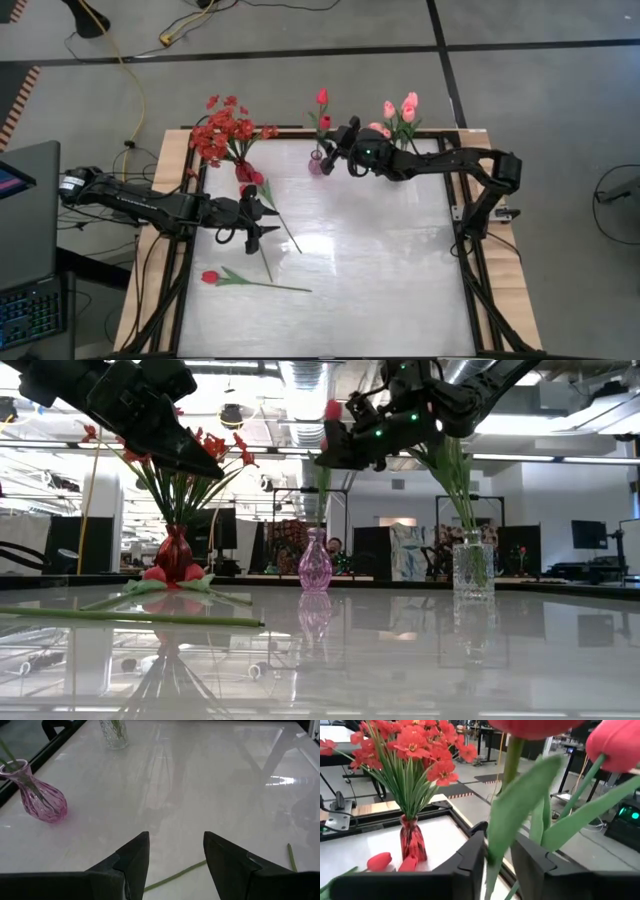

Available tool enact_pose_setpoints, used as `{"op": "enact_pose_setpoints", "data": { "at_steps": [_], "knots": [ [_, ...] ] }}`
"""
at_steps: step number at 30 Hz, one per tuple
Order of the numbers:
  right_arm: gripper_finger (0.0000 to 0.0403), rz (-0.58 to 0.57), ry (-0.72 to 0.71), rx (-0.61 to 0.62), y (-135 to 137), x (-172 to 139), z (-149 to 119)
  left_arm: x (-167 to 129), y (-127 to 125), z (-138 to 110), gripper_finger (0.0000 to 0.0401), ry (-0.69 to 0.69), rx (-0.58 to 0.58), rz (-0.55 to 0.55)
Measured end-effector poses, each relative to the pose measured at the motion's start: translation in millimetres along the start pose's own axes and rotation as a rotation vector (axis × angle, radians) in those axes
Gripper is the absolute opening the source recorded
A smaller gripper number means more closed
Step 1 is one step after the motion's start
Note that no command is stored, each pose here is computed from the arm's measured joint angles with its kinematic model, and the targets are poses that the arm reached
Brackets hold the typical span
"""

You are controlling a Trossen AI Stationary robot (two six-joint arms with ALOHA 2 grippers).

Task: Sort flowers into vase by color
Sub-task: Put the top right red tulip into the purple vase

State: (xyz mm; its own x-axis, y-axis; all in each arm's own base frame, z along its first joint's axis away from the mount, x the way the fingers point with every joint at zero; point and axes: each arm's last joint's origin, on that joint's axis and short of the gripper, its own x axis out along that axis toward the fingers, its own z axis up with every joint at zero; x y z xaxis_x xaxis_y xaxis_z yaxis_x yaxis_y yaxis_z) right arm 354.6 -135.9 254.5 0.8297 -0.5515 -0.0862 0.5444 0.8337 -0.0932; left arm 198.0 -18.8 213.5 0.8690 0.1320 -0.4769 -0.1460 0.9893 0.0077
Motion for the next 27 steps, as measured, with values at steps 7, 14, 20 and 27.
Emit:
{"op": "enact_pose_setpoints", "data": {
  "at_steps": [7, 14, 20, 27],
  "knots": [
    [0.0194, -0.004, 0.062, 0.006, -2.2, 1.9, -8.4, 0.0, -0.1, 0.0, 0.0176, 0.001, -0.017, -0.003],
    [0.0249, 0.008, 0.230, -0.034, -1.9, 5.7, 3.2, 0.0, -0.5, -0.1, 0.0176, 0.003, -0.028, -0.018],
    [0.0257, 0.022, 0.452, -0.087, -3.2, 3.5, 14.9, 0.0, -0.6, -0.2, 0.0176, 0.004, -0.041, -0.021],
    [0.0257, 0.050, 0.647, -0.119, 3.4, -7.5, 22.6, 0.0, -0.8, -1.2, 0.0176, 0.016, -0.040, -0.029]
  ]
}}
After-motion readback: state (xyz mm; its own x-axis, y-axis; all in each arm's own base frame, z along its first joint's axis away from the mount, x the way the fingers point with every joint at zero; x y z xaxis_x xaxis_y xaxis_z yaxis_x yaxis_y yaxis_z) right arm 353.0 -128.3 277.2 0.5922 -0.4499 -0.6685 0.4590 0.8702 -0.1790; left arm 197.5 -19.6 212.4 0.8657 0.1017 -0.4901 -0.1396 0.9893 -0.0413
